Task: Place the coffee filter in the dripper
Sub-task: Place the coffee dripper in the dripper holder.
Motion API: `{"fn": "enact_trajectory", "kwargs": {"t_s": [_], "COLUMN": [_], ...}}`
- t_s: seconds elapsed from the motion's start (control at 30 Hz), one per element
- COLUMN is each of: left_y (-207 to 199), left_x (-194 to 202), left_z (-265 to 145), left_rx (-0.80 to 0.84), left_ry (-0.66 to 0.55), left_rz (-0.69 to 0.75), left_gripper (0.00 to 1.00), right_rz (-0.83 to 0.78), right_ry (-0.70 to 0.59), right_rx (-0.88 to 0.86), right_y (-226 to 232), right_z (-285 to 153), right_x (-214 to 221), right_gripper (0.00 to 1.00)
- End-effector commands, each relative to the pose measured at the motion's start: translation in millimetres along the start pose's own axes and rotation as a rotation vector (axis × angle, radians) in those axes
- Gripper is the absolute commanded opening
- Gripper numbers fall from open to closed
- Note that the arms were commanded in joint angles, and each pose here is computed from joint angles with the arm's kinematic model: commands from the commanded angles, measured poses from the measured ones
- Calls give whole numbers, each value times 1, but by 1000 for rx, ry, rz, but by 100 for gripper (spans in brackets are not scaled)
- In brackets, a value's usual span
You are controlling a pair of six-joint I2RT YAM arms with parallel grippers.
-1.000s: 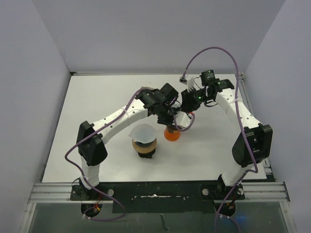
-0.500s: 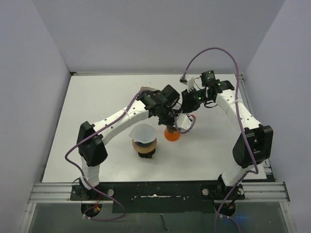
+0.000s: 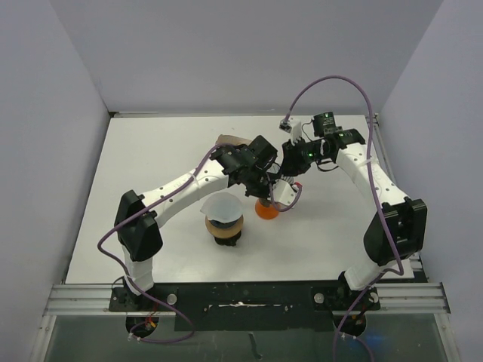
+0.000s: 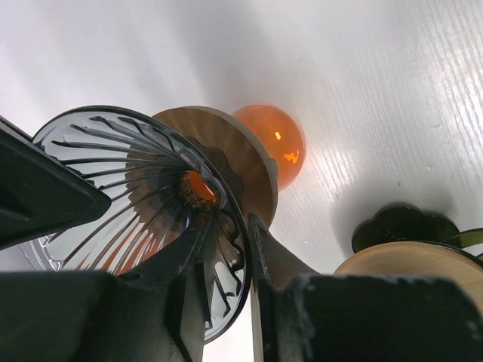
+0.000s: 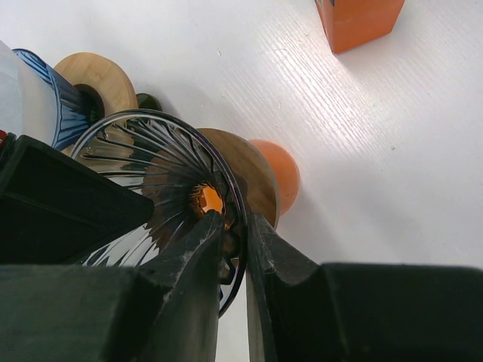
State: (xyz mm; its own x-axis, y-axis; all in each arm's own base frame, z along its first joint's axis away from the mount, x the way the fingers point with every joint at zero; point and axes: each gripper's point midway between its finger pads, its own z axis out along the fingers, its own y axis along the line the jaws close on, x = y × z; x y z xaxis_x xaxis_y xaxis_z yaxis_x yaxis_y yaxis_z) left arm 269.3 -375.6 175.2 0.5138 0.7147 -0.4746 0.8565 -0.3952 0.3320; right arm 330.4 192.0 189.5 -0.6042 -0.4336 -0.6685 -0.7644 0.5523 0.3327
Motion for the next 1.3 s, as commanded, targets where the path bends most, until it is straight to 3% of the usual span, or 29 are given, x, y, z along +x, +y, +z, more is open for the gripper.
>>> {"fn": "enact_trajectory", "kwargs": {"t_s": [0.0, 1.27], "left_y": [-7, -25], "left_x": [16, 46], "left_z": [-1, 15], "left_rx": [14, 82], "left_ry": [39, 11], "left_rz": [-40, -156], "left_gripper": [13, 10], "right_rz": [-23, -3], "right_ry": [46, 117], "right_rx": [5, 36], "right_y": [8, -5], "right_z": [-2, 15], "right_x": [17, 41], "right_gripper": [15, 14]}}
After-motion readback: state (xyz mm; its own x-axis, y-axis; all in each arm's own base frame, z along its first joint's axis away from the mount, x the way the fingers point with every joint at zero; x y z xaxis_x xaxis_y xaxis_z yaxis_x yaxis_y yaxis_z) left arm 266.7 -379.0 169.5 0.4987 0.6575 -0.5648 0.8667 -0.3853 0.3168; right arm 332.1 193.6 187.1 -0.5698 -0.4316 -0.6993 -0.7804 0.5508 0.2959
